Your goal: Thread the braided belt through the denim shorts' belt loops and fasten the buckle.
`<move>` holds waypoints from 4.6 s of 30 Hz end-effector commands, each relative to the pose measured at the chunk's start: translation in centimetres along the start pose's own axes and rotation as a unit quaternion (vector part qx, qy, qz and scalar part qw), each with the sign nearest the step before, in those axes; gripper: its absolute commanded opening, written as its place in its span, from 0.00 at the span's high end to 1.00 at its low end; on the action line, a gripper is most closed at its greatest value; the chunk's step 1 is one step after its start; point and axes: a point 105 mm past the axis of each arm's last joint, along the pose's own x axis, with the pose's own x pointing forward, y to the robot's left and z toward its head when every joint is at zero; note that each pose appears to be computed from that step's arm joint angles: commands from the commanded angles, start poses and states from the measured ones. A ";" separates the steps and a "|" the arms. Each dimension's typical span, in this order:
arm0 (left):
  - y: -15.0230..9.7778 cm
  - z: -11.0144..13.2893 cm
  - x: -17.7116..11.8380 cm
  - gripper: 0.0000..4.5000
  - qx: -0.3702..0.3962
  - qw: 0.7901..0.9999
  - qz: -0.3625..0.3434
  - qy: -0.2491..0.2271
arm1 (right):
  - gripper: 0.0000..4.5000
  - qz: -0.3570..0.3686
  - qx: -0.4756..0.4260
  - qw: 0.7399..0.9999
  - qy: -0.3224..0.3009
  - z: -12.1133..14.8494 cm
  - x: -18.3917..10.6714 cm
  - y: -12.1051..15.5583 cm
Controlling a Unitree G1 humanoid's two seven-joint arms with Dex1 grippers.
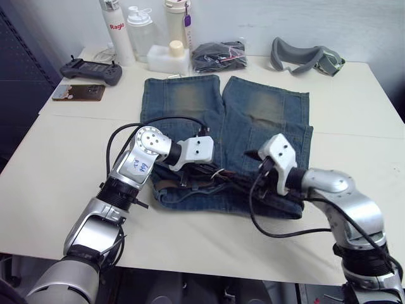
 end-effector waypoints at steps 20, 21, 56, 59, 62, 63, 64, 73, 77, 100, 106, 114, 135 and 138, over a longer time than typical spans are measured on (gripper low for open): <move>-0.3 1.6 0.8 1.00 0.008 0.999 -0.006 -0.035 | 0.01 -0.019 -0.168 0.986 0.015 -1.0 -1.2 -1.9; -0.2 1.6 0.8 1.00 0.007 0.999 -0.003 -0.037 | 0.01 0.006 -0.176 0.984 0.036 -1.6 -1.1 -1.7; 0.0 2.1 1.0 1.00 0.008 0.999 0.003 -0.046 | 0.01 0.057 -0.149 0.986 0.048 -1.4 -1.5 -1.0; 0.0 2.1 0.9 1.00 0.008 0.999 0.003 -0.045 | 0.01 0.062 -0.153 0.985 0.046 -1.3 -1.4 -0.8; 0.0 2.1 0.9 1.00 0.008 0.999 0.003 -0.045 | 0.01 0.065 -0.157 0.985 0.039 -0.9 -1.1 -0.5; 0.0 2.1 1.0 1.00 0.009 0.999 0.003 -0.045 | 0.01 0.061 -0.157 0.985 0.038 -0.8 -1.1 -0.6; 0.0 2.1 1.0 1.00 0.009 0.999 0.003 -0.045 | 0.01 0.058 -0.160 0.985 0.037 -0.8 -1.0 -0.6; 0.1 2.2 1.2 1.00 0.012 0.999 0.003 -0.045 | 0.01 0.044 -0.173 0.984 0.014 -0.5 0.3 -0.7; 0.1 2.2 1.1 1.00 0.014 0.999 0.003 -0.043 | 0.01 0.043 -0.178 0.983 0.007 -0.4 0.9 -0.7; 0.8 3.1 -1.7 0.47 -0.060 0.994 0.017 -0.088 | 1.00 0.043 -0.174 0.984 0.022 -1.4 1.2 -1.7; 0.6 2.3 -6.5 0.02 -0.118 0.989 0.039 -0.083 | 1.00 0.040 -0.171 0.984 0.017 -0.8 0.8 -2.1; -1.2 2.0 -9.9 0.28 -0.205 0.973 0.042 -0.102 | 1.00 0.047 -0.162 0.986 0.011 -0.6 0.7 -1.8; -10.0 -5.6 -5.7 0.99 -0.316 0.947 -0.044 0.043 | 1.00 -0.035 -0.502 0.864 -0.028 -0.5 -4.9 -1.3; -10.5 -5.8 -5.7 0.99 -0.319 0.945 -0.049 0.048 | 1.00 -0.044 -0.522 0.852 -0.003 -2.6 -7.0 -2.1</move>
